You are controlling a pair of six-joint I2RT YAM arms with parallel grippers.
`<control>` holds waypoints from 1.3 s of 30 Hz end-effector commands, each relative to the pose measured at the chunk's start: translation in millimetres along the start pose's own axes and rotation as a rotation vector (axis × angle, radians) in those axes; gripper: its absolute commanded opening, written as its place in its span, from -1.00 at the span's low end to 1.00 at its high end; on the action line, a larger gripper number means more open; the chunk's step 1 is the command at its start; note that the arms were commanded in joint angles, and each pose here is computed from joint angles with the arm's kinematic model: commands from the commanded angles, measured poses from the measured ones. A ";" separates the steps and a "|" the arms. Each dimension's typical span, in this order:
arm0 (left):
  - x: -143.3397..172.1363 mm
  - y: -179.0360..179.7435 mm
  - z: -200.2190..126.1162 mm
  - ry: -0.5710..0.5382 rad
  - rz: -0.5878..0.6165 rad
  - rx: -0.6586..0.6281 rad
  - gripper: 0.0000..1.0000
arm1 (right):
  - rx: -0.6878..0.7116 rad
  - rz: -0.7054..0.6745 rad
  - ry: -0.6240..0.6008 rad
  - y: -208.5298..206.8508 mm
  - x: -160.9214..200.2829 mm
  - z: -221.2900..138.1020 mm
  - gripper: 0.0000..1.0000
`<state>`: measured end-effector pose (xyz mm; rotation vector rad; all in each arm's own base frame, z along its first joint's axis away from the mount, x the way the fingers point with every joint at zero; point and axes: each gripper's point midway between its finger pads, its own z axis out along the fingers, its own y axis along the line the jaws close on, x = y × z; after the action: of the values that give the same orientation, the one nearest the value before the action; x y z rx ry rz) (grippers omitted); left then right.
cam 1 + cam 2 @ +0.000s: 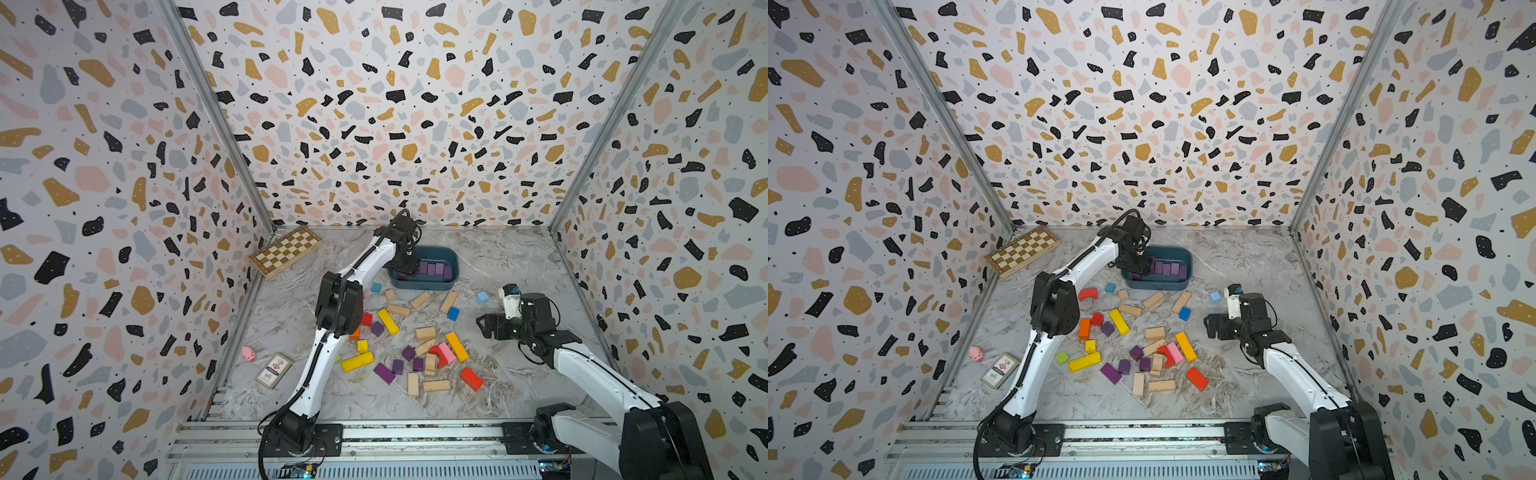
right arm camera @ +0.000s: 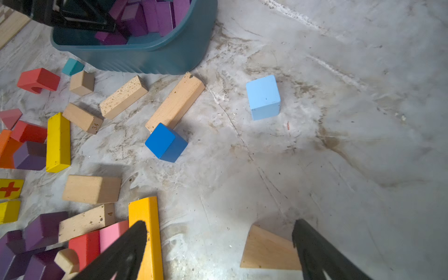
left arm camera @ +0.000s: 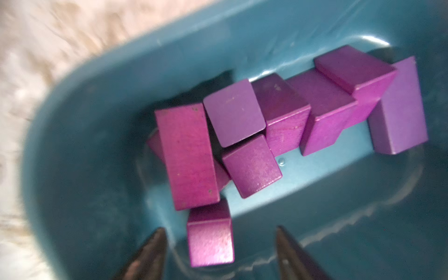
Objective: Pick purple bricks into the storage bin
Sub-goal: Place the building block in the storage box, then pick up the building block from the center of the board.
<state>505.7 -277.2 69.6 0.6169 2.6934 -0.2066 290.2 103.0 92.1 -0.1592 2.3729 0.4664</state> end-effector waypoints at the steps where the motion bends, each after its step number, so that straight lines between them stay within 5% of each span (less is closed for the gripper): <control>1: -26.6 2.6 -55.7 -0.120 0.027 -0.022 0.60 | 0.000 -0.001 -0.009 -0.1 -2.5 -1.0 0.91; 8: -29.9 1.2 -108.1 -0.182 0.049 -0.030 0.74 | -0.003 -0.003 -0.017 0.6 -3.6 -2.3 0.91; 14: 10.7 5.7 -127.2 -0.144 0.066 -0.053 0.74 | -0.003 -0.004 -0.016 0.8 -2.8 -2.7 0.91; 28: 158.6 -4.5 -109.1 0.015 0.062 -0.020 0.61 | -0.010 -0.003 -0.020 1.9 -3.0 -3.5 0.91; 39: 210.4 -25.7 -81.1 0.110 0.075 -0.003 0.51 | -0.009 -0.001 -0.019 1.7 -1.4 -4.2 0.91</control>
<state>288.4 -193.3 62.8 0.7779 2.7966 -0.1281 290.1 103.2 94.3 -0.1608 2.3648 0.4687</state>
